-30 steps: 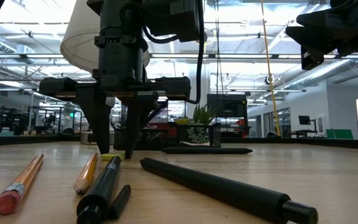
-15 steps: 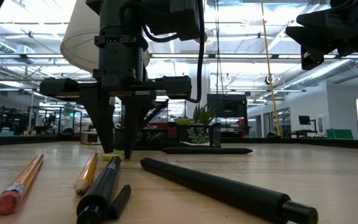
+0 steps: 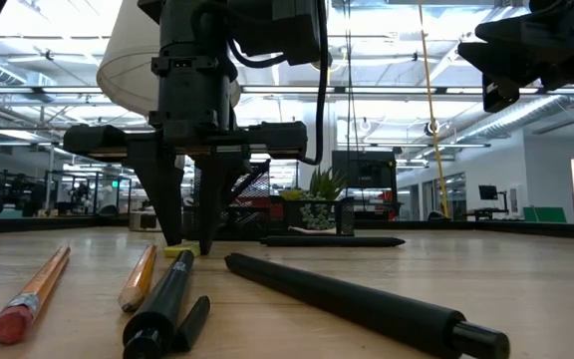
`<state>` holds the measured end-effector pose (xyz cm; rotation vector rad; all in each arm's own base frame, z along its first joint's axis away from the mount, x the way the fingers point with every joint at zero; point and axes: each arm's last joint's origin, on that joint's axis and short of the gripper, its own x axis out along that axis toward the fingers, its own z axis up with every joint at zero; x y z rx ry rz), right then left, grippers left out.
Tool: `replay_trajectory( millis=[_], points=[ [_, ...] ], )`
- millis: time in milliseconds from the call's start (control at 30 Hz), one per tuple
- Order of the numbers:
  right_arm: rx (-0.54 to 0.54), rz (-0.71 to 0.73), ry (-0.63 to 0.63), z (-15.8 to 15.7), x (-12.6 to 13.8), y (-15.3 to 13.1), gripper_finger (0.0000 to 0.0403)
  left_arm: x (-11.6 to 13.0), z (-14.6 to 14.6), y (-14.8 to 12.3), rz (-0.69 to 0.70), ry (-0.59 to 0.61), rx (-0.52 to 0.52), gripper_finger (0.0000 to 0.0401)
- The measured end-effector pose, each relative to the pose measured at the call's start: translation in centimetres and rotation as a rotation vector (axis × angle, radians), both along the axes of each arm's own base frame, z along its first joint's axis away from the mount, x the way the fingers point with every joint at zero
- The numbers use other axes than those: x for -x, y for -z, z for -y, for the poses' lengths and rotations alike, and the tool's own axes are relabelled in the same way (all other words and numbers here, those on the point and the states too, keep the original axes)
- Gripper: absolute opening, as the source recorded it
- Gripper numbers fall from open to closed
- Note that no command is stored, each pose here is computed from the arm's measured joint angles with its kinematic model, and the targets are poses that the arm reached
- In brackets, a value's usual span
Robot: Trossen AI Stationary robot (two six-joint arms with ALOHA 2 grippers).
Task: Pick and place office supplies into organizer
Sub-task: Put the eraser into the black desk organizer
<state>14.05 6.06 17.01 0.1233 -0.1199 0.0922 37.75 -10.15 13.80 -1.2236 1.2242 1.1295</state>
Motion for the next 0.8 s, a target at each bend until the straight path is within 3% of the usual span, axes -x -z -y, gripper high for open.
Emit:
replay_trajectory(
  millis=[800],
  points=[
    [0.000, 0.000, 0.000, 0.0, 0.0, 0.0, 0.0116, 0.4, -0.3, -1.2, 0.002, -0.008, 0.019, 0.0097]
  ],
)
